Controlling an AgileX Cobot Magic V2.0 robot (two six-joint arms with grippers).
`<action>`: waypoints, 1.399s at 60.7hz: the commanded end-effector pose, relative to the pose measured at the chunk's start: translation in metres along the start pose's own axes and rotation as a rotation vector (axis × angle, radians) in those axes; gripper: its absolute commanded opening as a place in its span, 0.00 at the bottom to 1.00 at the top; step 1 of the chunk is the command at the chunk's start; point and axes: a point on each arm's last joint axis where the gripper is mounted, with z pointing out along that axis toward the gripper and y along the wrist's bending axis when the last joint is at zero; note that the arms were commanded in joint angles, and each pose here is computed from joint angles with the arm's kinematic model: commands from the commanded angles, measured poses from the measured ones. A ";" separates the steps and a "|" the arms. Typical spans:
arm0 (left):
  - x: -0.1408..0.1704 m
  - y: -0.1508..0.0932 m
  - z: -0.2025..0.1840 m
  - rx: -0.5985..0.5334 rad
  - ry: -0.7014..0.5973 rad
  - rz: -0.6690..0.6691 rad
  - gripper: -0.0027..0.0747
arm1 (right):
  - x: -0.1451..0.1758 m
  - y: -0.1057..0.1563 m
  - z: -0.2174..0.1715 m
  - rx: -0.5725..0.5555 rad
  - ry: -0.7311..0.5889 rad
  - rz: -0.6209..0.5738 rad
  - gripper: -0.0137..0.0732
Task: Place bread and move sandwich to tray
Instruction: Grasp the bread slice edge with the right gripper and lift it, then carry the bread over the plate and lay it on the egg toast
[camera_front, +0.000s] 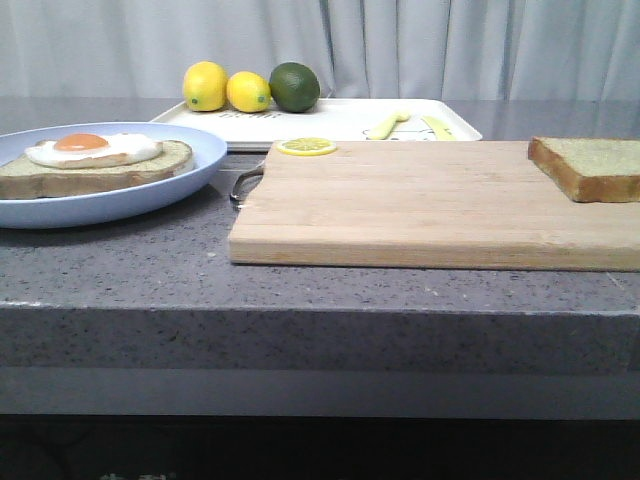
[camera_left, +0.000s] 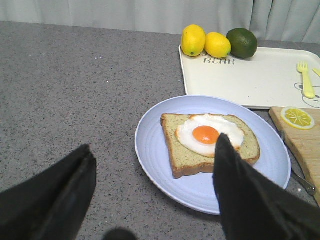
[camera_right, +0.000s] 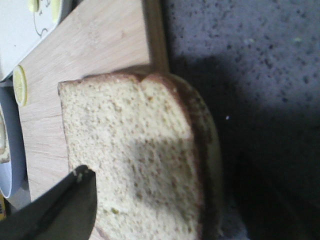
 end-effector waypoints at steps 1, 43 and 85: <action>-0.018 -0.001 -0.004 0.006 -0.109 -0.002 0.67 | 0.006 0.019 -0.006 -0.097 0.076 -0.062 0.80; -0.018 -0.001 -0.004 0.004 -0.109 0.002 0.67 | 0.013 0.062 -0.035 -0.164 -0.064 -0.156 0.23; -0.018 -0.001 -0.004 0.004 -0.109 0.002 0.67 | 0.076 0.230 0.011 -0.659 -0.094 -0.295 0.23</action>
